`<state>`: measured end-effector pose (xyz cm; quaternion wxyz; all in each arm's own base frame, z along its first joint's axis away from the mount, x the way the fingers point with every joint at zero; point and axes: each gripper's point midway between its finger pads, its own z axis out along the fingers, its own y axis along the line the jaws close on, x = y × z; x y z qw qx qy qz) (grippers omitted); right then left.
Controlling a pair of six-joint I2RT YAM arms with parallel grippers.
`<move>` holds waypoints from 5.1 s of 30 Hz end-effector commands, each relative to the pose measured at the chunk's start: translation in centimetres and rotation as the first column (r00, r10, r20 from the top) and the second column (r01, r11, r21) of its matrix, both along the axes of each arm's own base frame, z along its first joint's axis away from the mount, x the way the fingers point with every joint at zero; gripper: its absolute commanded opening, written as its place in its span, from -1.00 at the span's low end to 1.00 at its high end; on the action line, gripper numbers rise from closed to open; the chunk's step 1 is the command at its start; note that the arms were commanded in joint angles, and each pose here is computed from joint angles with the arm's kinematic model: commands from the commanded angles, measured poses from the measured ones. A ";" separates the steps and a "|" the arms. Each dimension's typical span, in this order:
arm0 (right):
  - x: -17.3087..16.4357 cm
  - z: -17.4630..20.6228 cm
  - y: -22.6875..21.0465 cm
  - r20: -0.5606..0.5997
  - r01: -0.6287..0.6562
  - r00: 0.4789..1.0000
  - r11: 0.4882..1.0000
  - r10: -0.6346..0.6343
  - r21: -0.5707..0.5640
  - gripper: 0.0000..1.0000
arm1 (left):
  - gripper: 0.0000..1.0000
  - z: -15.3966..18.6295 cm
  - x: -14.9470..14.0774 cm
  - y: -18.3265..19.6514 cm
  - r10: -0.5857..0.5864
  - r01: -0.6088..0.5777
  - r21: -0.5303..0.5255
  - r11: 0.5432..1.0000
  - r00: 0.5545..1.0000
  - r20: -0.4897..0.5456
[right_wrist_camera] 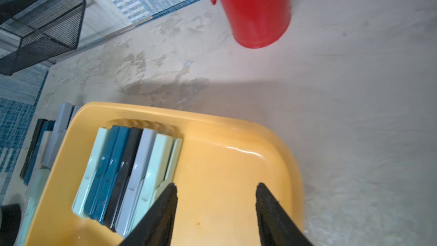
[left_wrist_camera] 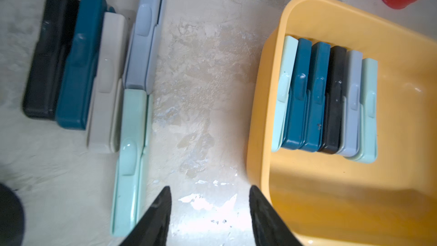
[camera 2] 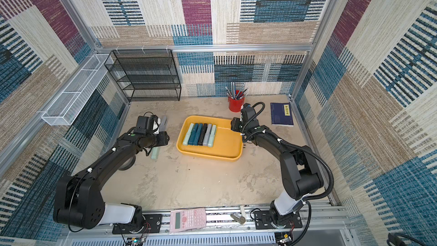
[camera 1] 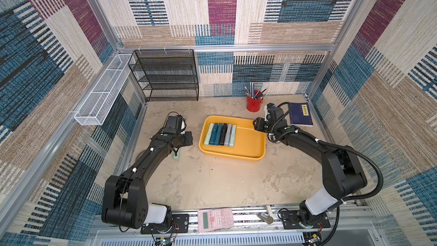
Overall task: Put the pruning pliers into the storage box
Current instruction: Pick up the pruning pliers from the center of the board, then place the pruning pliers in the storage box.
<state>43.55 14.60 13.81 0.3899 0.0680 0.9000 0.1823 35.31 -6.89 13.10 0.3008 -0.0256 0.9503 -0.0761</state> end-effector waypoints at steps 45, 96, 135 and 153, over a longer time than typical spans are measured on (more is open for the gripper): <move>0.0 -1.6 -1.5 0.017 -0.014 1.000 0.998 0.013 0.063 0.11 | -0.60 -10.0 -1.1 4.9 -0.036 0.113 0.270 0.956 0.961 -0.274; -2.5 -0.9 -4.2 0.019 0.083 0.996 0.996 -0.084 0.029 -0.03 | -1.00 -0.1 4.1 -29.5 -0.269 0.269 -0.009 0.963 0.963 -0.016; -2.7 -2.5 -4.0 -0.021 0.090 0.996 0.994 -0.088 0.060 -0.02 | -1.00 -7.6 5.5 -29.2 -0.278 0.303 0.206 0.930 0.950 -0.141; -2.8 -2.7 -4.0 -0.026 0.089 0.996 0.994 -0.088 0.066 -0.02 | -0.82 -7.7 5.6 -28.9 -0.283 0.309 0.224 0.924 0.949 -0.142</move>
